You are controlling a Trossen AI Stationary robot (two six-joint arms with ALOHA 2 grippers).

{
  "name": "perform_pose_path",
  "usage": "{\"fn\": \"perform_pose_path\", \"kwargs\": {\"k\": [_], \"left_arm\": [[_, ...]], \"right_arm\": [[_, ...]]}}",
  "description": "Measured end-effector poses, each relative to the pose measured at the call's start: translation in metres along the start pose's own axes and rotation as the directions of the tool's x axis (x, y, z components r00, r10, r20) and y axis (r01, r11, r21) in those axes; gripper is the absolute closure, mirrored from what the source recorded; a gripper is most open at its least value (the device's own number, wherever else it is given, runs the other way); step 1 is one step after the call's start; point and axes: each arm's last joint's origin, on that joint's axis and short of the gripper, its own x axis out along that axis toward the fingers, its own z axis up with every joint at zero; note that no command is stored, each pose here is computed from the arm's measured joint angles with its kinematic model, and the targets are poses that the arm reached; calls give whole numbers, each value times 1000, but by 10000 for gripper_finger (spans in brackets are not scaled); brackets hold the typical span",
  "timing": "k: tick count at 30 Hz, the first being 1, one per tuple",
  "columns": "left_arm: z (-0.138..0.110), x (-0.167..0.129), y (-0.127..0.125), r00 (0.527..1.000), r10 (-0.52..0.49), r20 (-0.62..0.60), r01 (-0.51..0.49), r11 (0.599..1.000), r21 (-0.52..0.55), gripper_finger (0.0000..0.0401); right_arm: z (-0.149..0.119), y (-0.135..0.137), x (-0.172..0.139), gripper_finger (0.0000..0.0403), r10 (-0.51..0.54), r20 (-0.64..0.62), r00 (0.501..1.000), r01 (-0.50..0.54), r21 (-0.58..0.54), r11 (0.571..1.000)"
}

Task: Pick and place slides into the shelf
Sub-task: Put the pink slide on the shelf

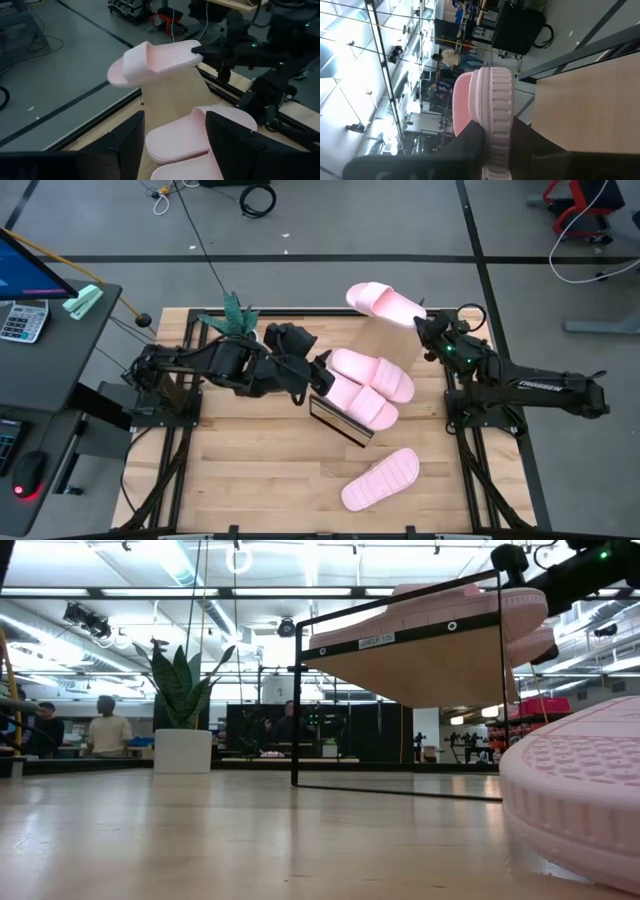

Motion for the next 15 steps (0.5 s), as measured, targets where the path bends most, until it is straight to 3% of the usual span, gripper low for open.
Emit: {"fn": "perform_pose_path", "kwargs": {"k": [8,15], "left_arm": [[4,8,6,1000,29,2,-29,999,-14,187],[7,14,12,999,51,3,-51,999,-11,191]], "right_arm": [[0,-11,1,345,-94,-31,995,93,-31,995],[1,-12,2,345,-103,-22,994,102,-27,994]]}}
